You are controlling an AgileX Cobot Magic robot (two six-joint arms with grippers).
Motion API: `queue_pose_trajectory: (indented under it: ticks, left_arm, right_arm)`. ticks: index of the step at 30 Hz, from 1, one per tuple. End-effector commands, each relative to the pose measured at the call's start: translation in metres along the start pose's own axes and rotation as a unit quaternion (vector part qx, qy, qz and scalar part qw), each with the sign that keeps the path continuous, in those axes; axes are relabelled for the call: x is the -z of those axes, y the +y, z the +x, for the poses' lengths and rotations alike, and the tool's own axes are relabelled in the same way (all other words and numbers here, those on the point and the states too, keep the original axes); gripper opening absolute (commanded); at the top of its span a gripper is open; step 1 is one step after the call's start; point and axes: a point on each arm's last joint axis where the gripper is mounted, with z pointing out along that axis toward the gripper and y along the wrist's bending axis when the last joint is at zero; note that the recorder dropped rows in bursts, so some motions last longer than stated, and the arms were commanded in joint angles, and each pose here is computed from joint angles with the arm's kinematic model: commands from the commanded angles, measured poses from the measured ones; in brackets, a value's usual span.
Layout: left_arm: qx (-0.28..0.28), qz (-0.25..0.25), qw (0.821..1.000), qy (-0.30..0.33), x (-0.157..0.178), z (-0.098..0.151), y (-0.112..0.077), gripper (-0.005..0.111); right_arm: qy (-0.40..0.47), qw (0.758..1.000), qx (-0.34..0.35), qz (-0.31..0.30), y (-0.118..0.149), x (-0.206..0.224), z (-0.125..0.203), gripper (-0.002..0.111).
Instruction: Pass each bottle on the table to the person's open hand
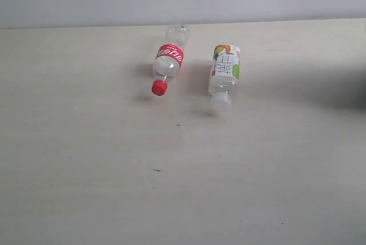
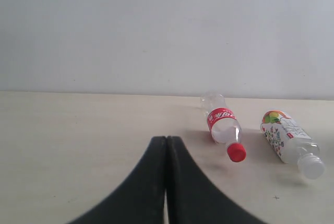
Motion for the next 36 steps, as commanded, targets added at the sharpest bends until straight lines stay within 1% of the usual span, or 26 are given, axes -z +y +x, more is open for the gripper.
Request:
queue_pose_trajectory:
  ticks: [1,28,33,36]
  left_arm:
    - [0.004,0.001,1.000,-0.004,0.000,0.000,0.000,0.000]
    - [0.004,0.001,1.000,-0.004,0.000,0.000,0.000,0.000]
    - [0.004,0.001,1.000,-0.004,0.000,0.000,0.000,0.000]
    - [0.004,0.001,1.000,-0.004,0.000,0.000,0.000,0.000]
  right_arm:
    - [-0.002,1.000,0.003,0.000,0.000,0.000,0.001,0.001]
    - [-0.005,1.000,0.003,0.001,0.000,0.000,0.000,0.001]
    - [-0.030,0.999,-0.025,0.000,0.000,0.000,-0.004,0.001]
    - [-0.015,0.996,-0.086,-0.019,0.000,-0.015,-0.007,0.001]
